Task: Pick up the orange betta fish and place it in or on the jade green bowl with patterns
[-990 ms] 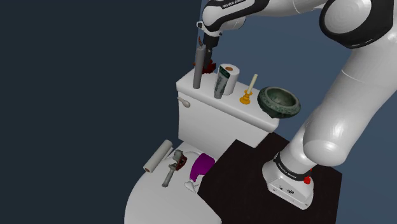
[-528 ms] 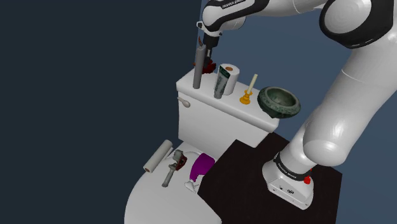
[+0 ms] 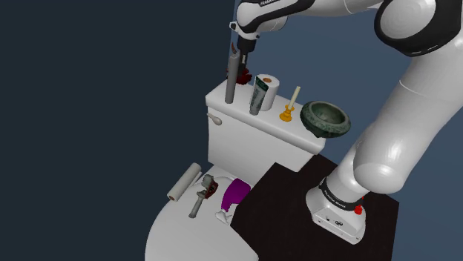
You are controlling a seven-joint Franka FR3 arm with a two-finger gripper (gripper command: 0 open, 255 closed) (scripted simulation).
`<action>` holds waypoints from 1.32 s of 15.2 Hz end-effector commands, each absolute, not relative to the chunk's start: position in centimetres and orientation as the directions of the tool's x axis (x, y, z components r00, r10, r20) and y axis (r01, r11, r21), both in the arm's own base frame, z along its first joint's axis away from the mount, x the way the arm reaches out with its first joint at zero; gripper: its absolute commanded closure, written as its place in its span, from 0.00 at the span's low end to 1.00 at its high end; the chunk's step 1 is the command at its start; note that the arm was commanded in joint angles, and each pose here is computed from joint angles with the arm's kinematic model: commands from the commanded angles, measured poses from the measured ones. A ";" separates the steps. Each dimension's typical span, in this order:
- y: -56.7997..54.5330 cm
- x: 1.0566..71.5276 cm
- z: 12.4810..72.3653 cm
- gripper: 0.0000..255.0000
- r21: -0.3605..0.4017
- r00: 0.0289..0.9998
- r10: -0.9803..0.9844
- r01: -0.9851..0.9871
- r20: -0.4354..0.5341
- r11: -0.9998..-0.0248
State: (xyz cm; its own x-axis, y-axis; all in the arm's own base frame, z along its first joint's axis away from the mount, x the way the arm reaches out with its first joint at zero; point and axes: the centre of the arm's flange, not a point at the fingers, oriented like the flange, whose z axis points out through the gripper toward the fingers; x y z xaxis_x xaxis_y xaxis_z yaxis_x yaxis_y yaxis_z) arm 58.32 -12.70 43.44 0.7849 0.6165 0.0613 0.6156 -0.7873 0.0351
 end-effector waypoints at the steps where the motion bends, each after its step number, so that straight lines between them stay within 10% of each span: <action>1: -12.7 58.3 44.4 1.00 0.035 0.785 0.617 0.616 0.061 -0.787; 20: -12.7 58.3 54.4 1.00 0.035 0.785 0.617 0.616 0.061 -0.787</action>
State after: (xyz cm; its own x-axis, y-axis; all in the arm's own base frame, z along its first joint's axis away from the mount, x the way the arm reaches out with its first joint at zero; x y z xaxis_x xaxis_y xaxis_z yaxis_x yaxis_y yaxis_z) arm 58.29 -12.82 53.96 0.7850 0.6164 0.0614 0.6155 -0.7874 0.0352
